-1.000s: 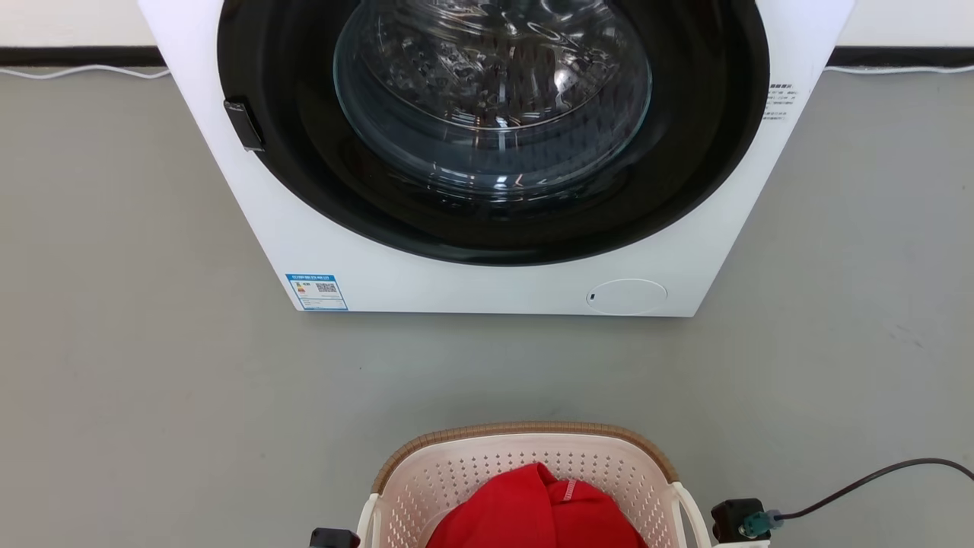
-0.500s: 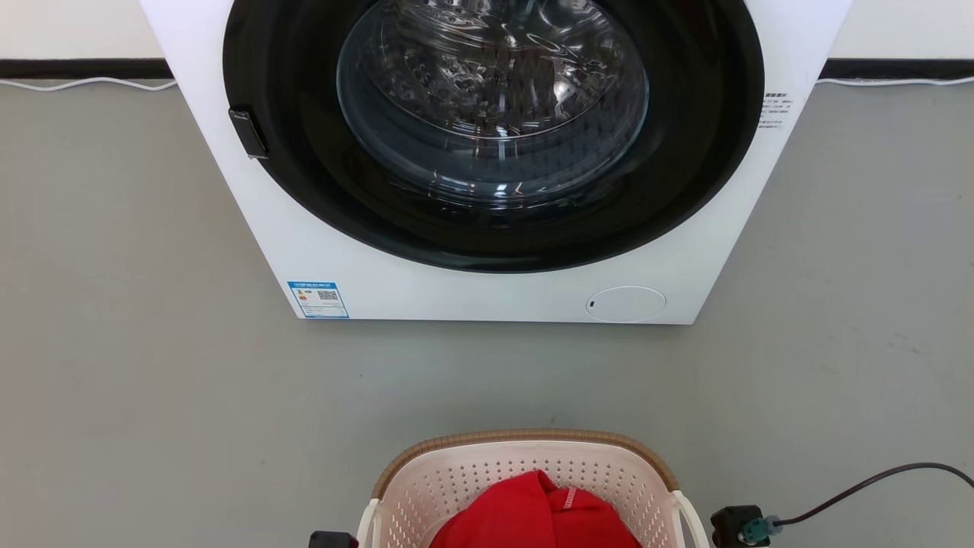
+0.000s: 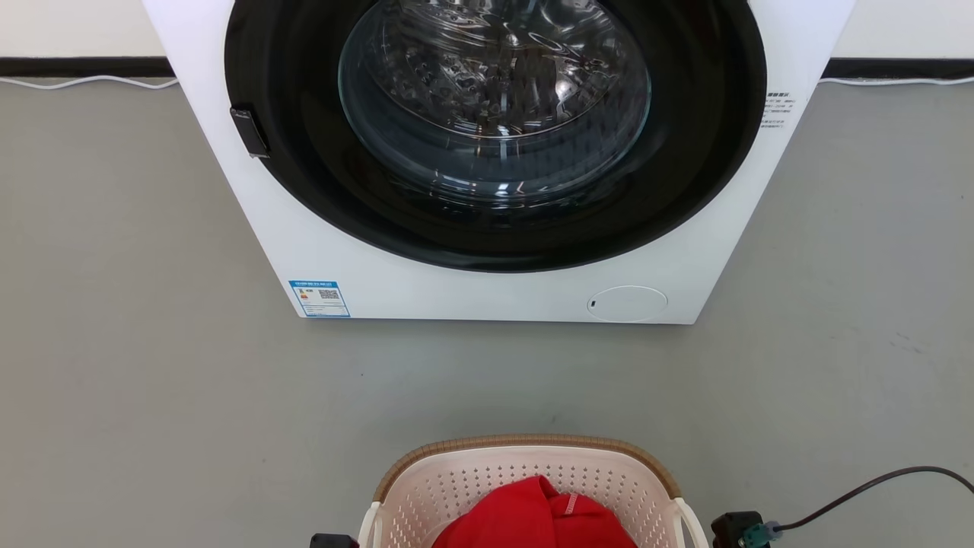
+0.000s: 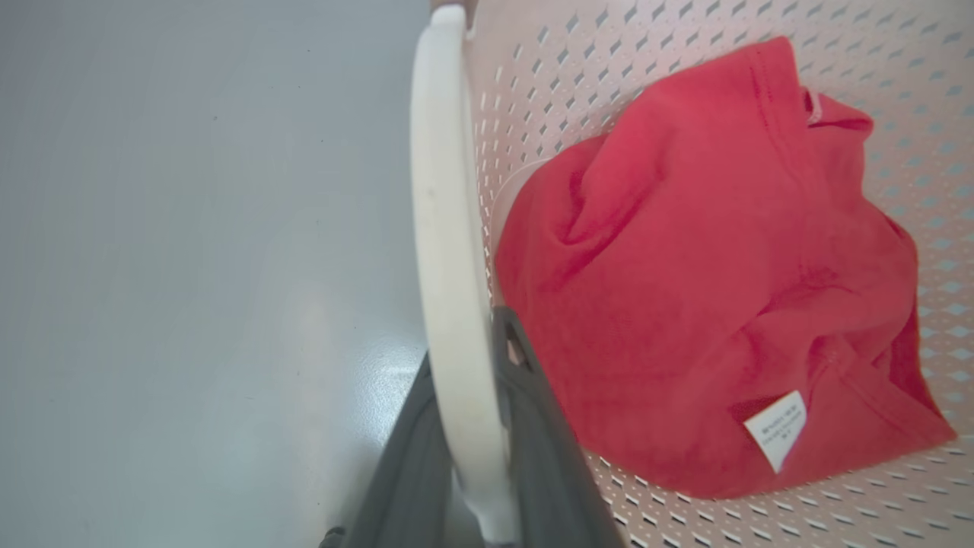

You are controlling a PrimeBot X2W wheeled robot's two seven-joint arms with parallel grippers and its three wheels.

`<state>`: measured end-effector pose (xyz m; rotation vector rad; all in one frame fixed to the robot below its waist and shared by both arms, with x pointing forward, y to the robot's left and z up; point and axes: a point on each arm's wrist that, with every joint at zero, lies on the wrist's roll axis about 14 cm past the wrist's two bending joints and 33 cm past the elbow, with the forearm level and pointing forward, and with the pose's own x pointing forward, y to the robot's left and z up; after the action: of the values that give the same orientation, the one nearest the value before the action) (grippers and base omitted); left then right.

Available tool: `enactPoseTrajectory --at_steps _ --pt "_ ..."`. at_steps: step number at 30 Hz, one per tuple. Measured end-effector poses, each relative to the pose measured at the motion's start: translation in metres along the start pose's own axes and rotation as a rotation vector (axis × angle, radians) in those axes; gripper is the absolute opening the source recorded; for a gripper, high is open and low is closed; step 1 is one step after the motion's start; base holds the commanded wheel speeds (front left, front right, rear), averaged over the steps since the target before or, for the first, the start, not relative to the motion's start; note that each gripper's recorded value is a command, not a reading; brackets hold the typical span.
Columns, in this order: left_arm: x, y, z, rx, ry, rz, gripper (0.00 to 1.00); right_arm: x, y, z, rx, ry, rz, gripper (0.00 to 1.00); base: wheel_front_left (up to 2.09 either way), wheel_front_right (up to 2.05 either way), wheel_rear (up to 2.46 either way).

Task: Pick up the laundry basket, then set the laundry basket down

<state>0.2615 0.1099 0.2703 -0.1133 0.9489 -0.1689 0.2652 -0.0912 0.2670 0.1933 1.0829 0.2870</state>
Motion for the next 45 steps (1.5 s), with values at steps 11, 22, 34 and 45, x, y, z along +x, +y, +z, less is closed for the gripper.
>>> enactPoseTrajectory --at_steps 11,22,34,45 --pt "0.0 -0.001 0.0 -0.004 -0.002 -0.003 0.0 -0.001 0.0 -0.004 0.002 0.009 -0.001 0.0 0.0 0.0 0.0" --pt "0.001 -0.001 -0.003 -0.005 0.005 -0.001 0.0 0.0 0.0 -0.006 0.008 0.012 0.0 0.0 0.0 0.0 0.0" --pt "0.012 0.004 0.007 -0.037 0.009 0.02 0.0 0.013 -0.001 0.009 0.0 -0.003 0.003 0.0 0.0 0.0 0.0" --pt "0.053 0.018 0.074 -0.028 -0.076 0.036 0.0 0.05 -0.005 0.088 -0.015 -0.112 0.014 0.0 0.0 0.0 0.0"
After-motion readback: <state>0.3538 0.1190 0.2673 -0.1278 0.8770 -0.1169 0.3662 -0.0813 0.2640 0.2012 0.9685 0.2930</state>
